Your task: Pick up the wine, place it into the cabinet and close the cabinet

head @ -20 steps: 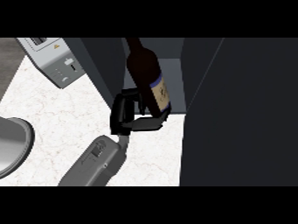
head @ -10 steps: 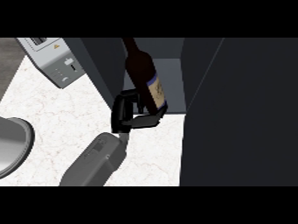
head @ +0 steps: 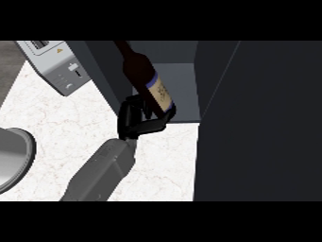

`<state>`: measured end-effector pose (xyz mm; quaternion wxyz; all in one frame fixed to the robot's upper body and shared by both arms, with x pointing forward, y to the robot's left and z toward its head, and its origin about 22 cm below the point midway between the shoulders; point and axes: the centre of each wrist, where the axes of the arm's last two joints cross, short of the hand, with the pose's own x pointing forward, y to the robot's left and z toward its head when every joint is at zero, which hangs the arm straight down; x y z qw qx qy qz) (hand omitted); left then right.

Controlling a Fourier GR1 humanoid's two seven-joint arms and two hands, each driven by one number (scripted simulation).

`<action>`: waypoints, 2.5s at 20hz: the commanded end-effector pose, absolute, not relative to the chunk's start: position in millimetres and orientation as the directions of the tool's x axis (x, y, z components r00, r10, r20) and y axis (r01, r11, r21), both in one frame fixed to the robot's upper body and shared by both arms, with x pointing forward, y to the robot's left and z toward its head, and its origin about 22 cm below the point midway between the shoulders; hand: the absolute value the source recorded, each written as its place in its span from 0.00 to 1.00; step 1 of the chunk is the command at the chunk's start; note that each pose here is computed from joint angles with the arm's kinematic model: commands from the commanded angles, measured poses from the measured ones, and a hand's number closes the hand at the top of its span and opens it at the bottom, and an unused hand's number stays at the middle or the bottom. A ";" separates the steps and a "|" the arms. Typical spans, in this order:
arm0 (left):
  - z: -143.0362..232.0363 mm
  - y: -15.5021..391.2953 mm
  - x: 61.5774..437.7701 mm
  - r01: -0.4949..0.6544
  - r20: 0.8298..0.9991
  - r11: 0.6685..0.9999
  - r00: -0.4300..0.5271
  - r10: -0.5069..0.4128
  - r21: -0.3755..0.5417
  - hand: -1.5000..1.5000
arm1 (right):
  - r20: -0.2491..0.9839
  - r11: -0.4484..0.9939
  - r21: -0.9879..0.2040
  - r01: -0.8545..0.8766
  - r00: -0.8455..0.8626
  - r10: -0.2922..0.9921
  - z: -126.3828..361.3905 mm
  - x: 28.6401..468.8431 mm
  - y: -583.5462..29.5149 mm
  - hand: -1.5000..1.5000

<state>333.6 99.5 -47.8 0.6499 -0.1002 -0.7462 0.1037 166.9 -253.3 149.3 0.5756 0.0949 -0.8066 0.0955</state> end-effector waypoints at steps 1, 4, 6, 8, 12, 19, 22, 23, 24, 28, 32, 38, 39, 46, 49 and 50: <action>-62.5 115.7 347.0 0.035 0.941 0.952 -0.140 0.307 -0.305 1.00 | 0.944 0.961 -0.050 -0.273 -0.328 -0.044 149.1 167.2 -255.8 0.00; -55.9 105.4 348.0 0.048 0.944 0.951 -0.118 0.308 -0.305 1.00 | 0.948 0.962 -0.051 -0.268 -0.315 -0.037 152.7 165.8 -266.9 0.00; -39.4 95.1 358.9 0.035 0.945 0.953 -0.125 0.302 -0.300 1.00 | 0.950 0.959 -0.038 -0.281 -0.307 -0.052 137.9 162.8 -252.4 0.00; -29.5 97.8 375.0 0.037 0.945 0.952 -0.117 0.307 -0.304 1.00 | 0.945 0.960 -0.037 -0.278 -0.322 -0.057 125.6 181.6 -255.4 0.00; -40.9 95.4 361.6 0.042 0.936 0.944 -0.118 0.331 -0.328 1.00 | 0.948 0.961 -0.035 -0.275 -0.312 -0.055 143.4 172.2 -245.8 0.00; -17.5 98.0 392.3 0.023 0.937 0.945 -0.122 0.326 -0.326 1.00 | 0.949 0.957 -0.036 -0.287 -0.311 -0.057 153.6 180.8 -248.8 0.00; -3.8 91.7 400.3 0.008 0.940 0.947 -0.114 0.321 -0.322 1.00 | 0.945 0.951 -0.038 -0.306 -0.320 -0.065 140.9 186.4 -237.4 0.00; -14.3 102.5 399.5 0.022 0.942 0.945 -0.067 0.328 -0.327 1.00 | 0.946 0.962 -0.049 -0.270 -0.321 -0.041 138.7 185.4 -247.1 0.00; -19.5 96.1 390.1 -0.002 0.950 0.956 -0.117 0.291 -0.293 1.00 | 0.947 0.959 -0.038 -0.282 -0.316 -0.055 141.9 173.7 -256.8 0.00; -18.6 93.4 389.7 -0.011 0.962 0.963 -0.053 0.267 -0.268 1.00 | 0.949 0.958 -0.033 -0.285 -0.309 -0.060 150.3 181.4 -237.9 0.00; -37.2 112.1 386.6 -0.063 0.960 0.960 -0.076 0.268 -0.273 1.00 | 0.944 0.952 -0.033 -0.306 -0.321 -0.071 142.0 182.8 -244.8 0.00; -38.0 120.0 390.5 -0.103 0.950 0.949 -0.127 0.285 -0.299 1.00 | 0.941 0.953 -0.050 -0.298 -0.334 -0.055 141.3 182.3 -240.0 0.00; -31.3 111.5 391.2 -0.128 0.948 0.944 -0.138 0.287 -0.305 1.00 | 0.946 0.947 -0.042 -0.318 -0.318 -0.065 139.6 201.4 -250.5 0.00; -33.3 123.6 394.6 -0.124 0.940 0.948 -0.221 0.261 -0.293 0.00 | 0.945 0.951 -0.063 -0.304 -0.325 -0.041 150.4 175.5 -237.4 0.00; -22.4 110.6 398.4 -0.077 0.920 0.952 -0.292 0.262 -0.295 0.00 | 0.935 0.956 -0.052 -0.288 -0.351 -0.055 148.5 181.8 -238.0 0.00; -48.3 126.3 383.0 -0.067 0.917 0.956 -0.308 0.252 -0.285 0.00 | 0.940 0.954 -0.057 -0.295 -0.337 -0.048 142.1 181.0 -244.7 0.00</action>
